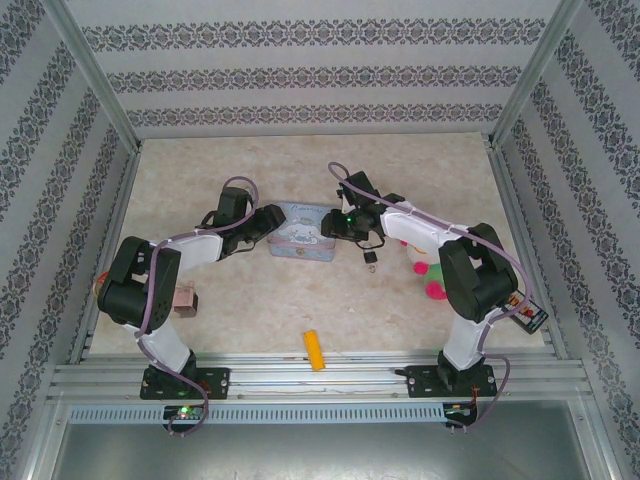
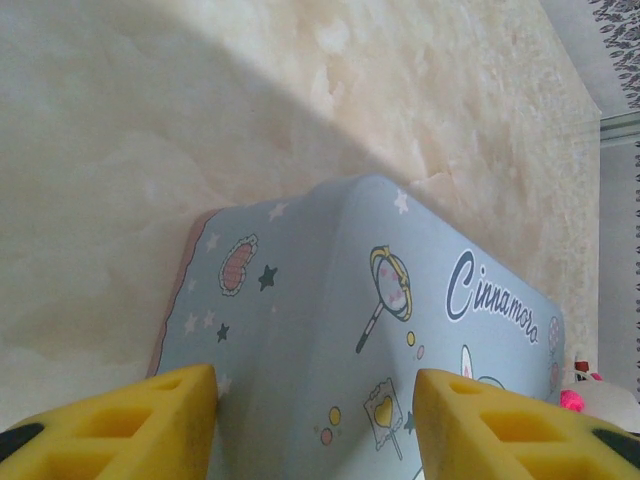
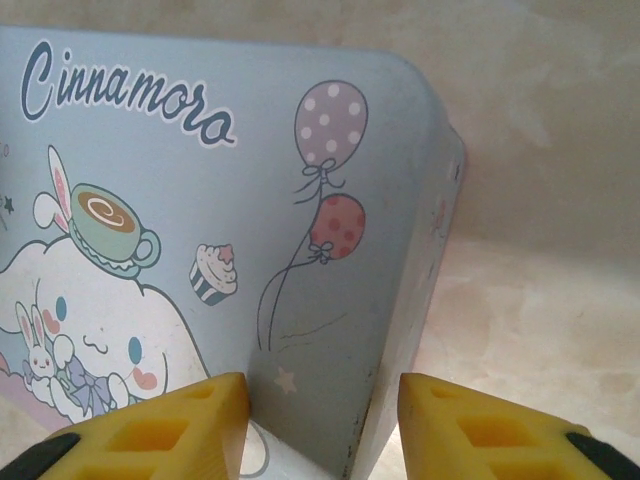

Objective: Unlock a padlock with a key

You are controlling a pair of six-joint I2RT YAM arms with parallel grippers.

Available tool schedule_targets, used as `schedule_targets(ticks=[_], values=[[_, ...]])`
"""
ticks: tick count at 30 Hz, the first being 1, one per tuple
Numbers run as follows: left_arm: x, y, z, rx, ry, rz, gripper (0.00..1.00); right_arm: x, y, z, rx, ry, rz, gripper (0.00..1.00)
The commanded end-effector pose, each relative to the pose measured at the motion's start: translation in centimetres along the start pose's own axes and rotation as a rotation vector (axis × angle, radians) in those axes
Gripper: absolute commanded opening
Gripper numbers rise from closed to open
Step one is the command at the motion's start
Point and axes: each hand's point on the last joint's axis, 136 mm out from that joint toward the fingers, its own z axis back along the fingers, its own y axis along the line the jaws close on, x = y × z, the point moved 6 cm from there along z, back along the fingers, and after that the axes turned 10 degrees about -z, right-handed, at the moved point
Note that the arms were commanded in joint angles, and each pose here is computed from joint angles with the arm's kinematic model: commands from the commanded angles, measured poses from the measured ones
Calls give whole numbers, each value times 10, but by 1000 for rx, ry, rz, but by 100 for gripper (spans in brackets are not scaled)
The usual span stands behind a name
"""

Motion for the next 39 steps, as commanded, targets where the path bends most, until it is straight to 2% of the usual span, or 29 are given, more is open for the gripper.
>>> schedule_targets(ticks=[1,19,21,26,30,38,39], values=[[2,-9,8,-44,-6,-20,54,-5,-4,0,-36,-7,-10,45],[-16,-12,18,-107,-21,35,53,17,9,-15,-13,-8,9,45],[-14,-12,21,-97,-28,28,56,16,7,-12,-26,-14,12,48],[-3,-12,40,-52,-59,-5,74,22,-4,14,-84,-70,21,59],[12,-4,77,42,-135,-79,100,22,-16,53,-162,-174,61,64],[24,19,143,337,-317,-318,99,14,-57,115,-325,-387,119,74],[25,23,150,371,-357,-341,99,13,-61,123,-347,-424,128,81]])
